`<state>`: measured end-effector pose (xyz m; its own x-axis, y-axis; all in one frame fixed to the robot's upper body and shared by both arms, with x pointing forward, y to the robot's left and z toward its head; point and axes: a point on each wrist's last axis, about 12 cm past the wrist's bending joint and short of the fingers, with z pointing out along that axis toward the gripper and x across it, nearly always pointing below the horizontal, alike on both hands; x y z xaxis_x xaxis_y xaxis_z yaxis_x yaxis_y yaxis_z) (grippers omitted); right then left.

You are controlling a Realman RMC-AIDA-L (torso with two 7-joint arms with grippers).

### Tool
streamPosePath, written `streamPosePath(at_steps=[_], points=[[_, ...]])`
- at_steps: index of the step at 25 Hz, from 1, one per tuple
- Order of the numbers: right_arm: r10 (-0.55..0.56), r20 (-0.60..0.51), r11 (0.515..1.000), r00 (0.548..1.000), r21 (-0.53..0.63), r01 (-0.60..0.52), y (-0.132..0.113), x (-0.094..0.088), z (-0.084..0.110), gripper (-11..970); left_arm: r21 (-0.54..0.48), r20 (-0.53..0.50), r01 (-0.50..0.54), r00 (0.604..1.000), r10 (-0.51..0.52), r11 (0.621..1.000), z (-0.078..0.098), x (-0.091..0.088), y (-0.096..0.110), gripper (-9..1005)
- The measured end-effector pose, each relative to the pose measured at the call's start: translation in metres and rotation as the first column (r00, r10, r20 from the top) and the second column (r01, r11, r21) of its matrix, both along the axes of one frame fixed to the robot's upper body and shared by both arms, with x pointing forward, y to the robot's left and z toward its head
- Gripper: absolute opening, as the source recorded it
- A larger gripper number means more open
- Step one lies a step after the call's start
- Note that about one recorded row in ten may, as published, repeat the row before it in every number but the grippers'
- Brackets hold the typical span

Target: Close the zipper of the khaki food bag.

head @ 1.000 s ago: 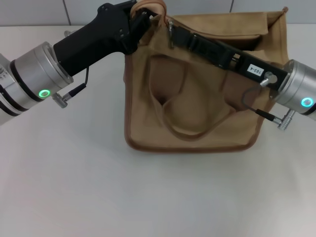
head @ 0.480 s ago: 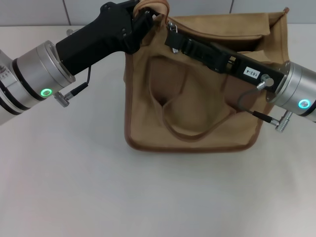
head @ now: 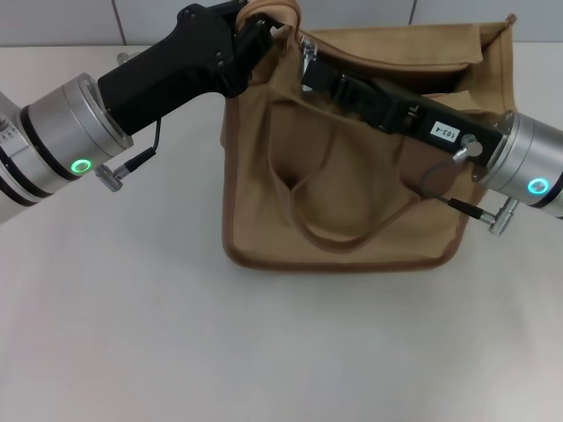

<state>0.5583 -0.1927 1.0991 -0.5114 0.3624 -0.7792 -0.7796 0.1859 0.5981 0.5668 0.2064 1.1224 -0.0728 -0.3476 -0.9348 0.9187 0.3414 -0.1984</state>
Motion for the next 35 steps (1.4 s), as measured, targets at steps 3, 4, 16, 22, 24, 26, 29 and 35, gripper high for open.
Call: streamPosePath(at_steps=[3,4,16,22,24,26,29,35], points=[[0.000,0.015,1.000,1.000,-0.009,0.000,0.000,0.000,0.000,119,0.000,0.002,0.001,1.000,-0.001,1.000,0.000,0.000,0.000,17],[0.000,0.015,1.000,1.000,-0.009,0.000,0.000,0.000,0.000,82,-0.001,0.002,0.001,1.000,-0.001,1.000,0.000,-0.001,0.000,17],[-0.086,-0.022,0.996,0.996,-0.003,0.086,-0.024,-0.012,-0.013,1,-0.017,-0.009,-0.028,1.000,0.028,0.999,-0.004,-0.005,0.008,21],[-0.154,-0.035,0.988,0.987,-0.018,0.154,-0.042,-0.019,-0.020,1,-0.028,-0.012,-0.045,0.999,0.045,0.999,-0.005,-0.006,0.011,23],[-0.194,-0.043,0.981,0.980,-0.021,0.193,-0.053,-0.023,-0.024,0,-0.028,-0.012,-0.047,0.999,0.047,0.998,-0.005,-0.007,0.011,24],[-0.223,-0.050,0.975,0.974,-0.022,0.222,-0.062,-0.027,-0.026,0,-0.028,-0.012,-0.050,0.999,0.050,0.998,-0.006,-0.007,0.012,24],[-0.253,-0.058,0.967,0.966,-0.021,0.252,-0.071,-0.030,-0.027,0,-0.028,-0.014,-0.054,0.998,0.053,0.998,-0.006,-0.007,0.013,25],[-0.356,-0.072,0.934,0.932,-0.008,0.356,-0.098,-0.043,-0.031,-4,-0.033,-0.019,-0.077,0.997,0.077,0.996,-0.008,-0.009,0.018,27]])
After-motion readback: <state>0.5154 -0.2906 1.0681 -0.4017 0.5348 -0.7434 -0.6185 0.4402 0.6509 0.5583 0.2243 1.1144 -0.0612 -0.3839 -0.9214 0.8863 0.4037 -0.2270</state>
